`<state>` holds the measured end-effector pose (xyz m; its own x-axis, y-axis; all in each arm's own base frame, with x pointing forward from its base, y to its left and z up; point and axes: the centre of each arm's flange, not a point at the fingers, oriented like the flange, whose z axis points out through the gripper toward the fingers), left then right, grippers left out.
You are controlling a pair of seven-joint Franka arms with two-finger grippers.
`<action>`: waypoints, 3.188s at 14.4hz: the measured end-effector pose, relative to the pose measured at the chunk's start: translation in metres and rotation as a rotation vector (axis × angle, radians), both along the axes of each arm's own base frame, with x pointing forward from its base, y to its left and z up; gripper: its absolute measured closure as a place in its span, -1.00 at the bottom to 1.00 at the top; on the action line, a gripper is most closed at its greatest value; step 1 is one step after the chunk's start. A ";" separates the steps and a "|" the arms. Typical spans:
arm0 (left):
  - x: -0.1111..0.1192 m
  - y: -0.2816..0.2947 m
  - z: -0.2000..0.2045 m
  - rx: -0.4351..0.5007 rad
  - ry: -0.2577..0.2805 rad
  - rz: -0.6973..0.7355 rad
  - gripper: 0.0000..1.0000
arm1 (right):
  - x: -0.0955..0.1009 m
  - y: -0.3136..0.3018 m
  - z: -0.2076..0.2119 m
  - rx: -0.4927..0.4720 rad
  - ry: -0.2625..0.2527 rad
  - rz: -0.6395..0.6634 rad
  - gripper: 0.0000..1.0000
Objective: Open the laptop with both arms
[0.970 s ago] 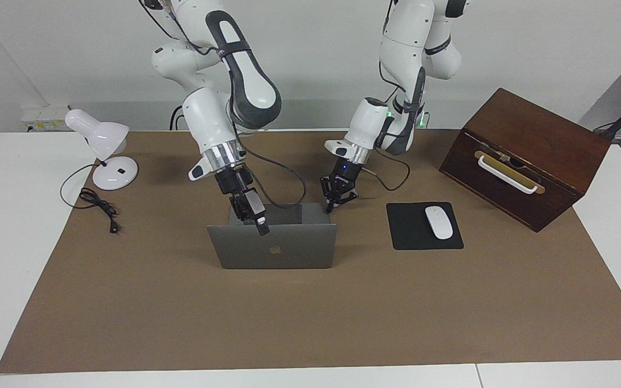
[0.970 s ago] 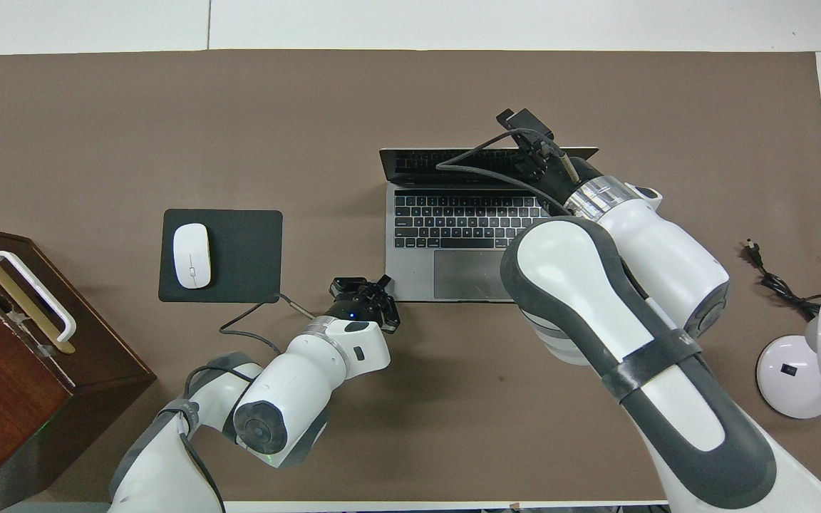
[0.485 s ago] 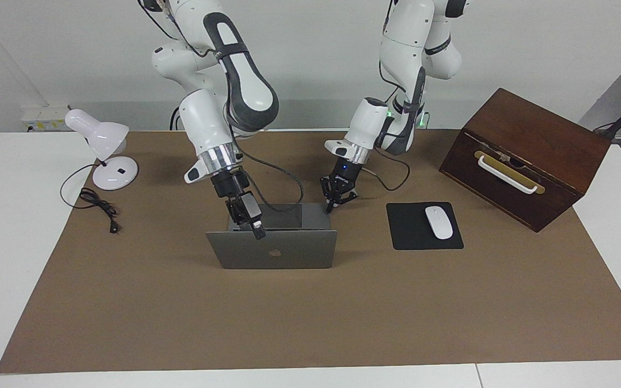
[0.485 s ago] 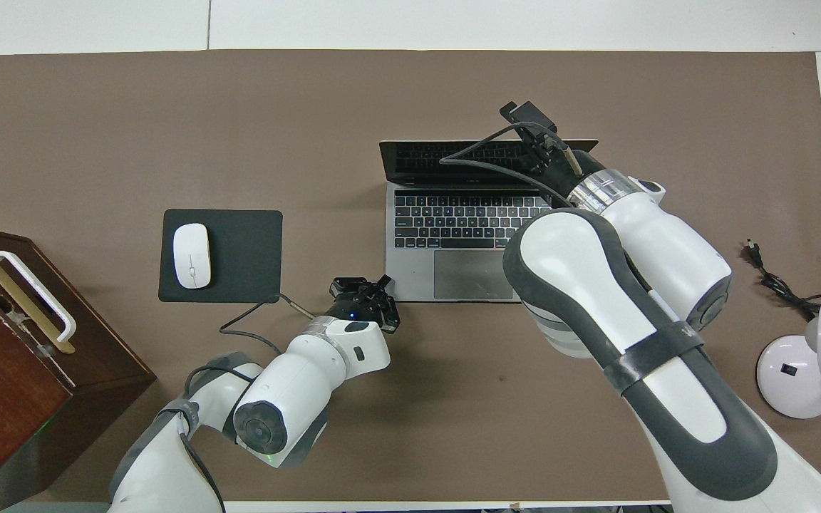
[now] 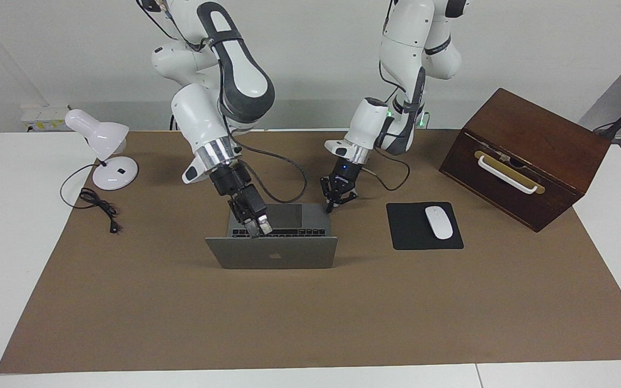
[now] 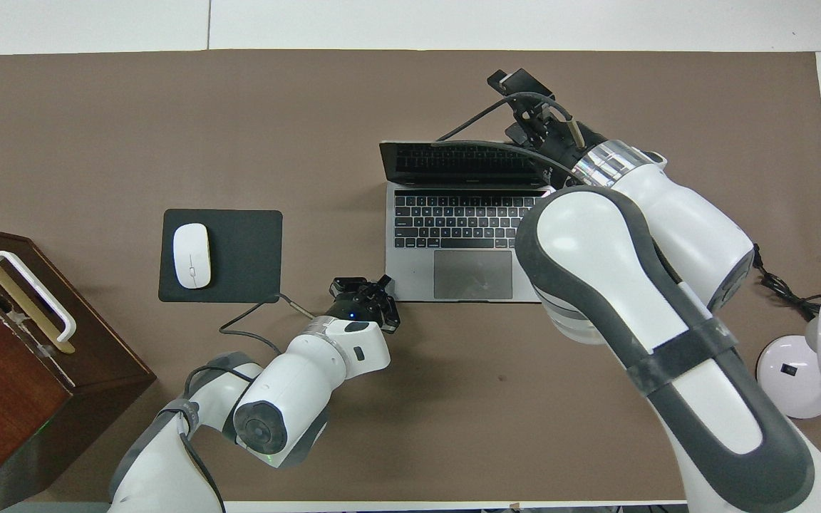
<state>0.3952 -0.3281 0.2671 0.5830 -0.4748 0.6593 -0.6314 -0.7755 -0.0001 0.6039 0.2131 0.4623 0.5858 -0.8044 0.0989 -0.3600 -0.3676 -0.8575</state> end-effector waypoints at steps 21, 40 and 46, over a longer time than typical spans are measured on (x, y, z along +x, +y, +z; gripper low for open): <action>0.013 0.006 0.024 -0.038 0.000 0.057 0.98 | 0.006 -0.164 0.204 -0.839 0.369 0.720 -1.00; 0.094 0.108 0.210 0.229 0.310 0.123 0.98 | -0.082 -0.246 0.179 -0.902 0.528 0.721 -1.00; 0.096 0.174 0.262 0.289 0.407 0.141 0.98 | -0.082 -0.254 0.180 -0.929 0.505 0.765 -1.00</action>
